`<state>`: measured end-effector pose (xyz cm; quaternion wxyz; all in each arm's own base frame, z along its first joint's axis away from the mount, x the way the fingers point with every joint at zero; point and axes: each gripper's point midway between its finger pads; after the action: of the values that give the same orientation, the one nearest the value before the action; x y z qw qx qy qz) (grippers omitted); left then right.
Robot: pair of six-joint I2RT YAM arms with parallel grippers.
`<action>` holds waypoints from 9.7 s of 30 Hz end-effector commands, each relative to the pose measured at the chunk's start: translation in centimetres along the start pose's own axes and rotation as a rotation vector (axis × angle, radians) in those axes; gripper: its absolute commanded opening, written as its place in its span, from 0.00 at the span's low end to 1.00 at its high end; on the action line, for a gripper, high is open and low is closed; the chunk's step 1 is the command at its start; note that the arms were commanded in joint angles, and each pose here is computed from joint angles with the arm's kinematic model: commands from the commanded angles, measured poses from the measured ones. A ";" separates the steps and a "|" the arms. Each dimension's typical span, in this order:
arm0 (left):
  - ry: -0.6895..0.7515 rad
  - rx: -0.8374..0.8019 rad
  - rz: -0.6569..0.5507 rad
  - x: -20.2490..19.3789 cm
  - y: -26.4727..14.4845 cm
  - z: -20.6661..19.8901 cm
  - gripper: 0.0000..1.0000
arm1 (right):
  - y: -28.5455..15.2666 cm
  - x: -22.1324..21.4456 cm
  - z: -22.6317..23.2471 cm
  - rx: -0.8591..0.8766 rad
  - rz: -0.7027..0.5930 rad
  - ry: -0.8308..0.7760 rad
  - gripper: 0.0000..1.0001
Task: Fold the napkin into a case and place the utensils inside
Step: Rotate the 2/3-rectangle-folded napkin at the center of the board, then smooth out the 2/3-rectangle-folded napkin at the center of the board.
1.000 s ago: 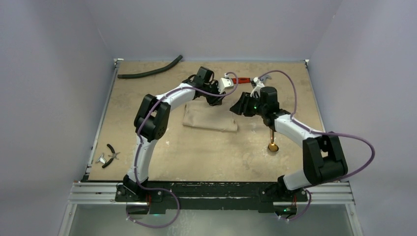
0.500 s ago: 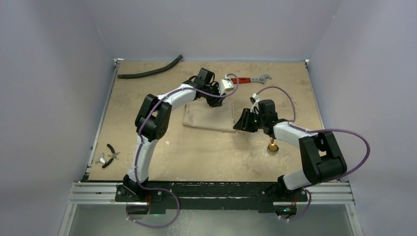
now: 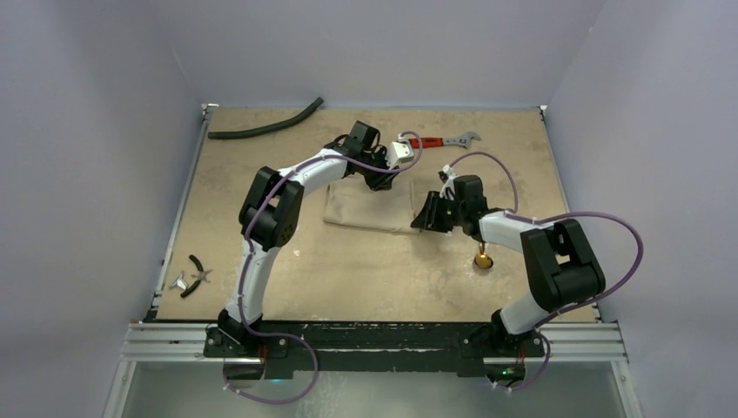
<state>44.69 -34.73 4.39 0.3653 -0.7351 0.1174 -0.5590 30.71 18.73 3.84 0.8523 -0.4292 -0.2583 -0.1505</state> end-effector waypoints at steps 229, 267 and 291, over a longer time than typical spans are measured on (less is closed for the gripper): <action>0.168 -0.037 0.371 -8.9 -12.5 -17.3 0.00 | 4.8 -10.9 11.6 0.329 0.103 -0.034 0.00; 0.166 -0.099 0.457 -15.4 -9.8 -19.6 0.00 | 2.3 -10.2 10.2 0.278 0.101 -0.054 0.00; 0.296 -0.084 0.566 -18.9 -10.7 -20.4 0.00 | 4.6 5.0 4.4 0.253 -0.057 -0.055 0.00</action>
<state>19.13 -26.80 1.52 0.4516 -0.6144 0.3416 -0.5494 35.10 24.88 7.46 0.8829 -0.3141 -0.3161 -0.1480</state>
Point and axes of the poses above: each gripper's point midway between its finger pads, its own y axis out along the fingers, its own z axis along the line the jaws close on, x = y × z, and after that the axes turned 11 degrees about -y, right-handed
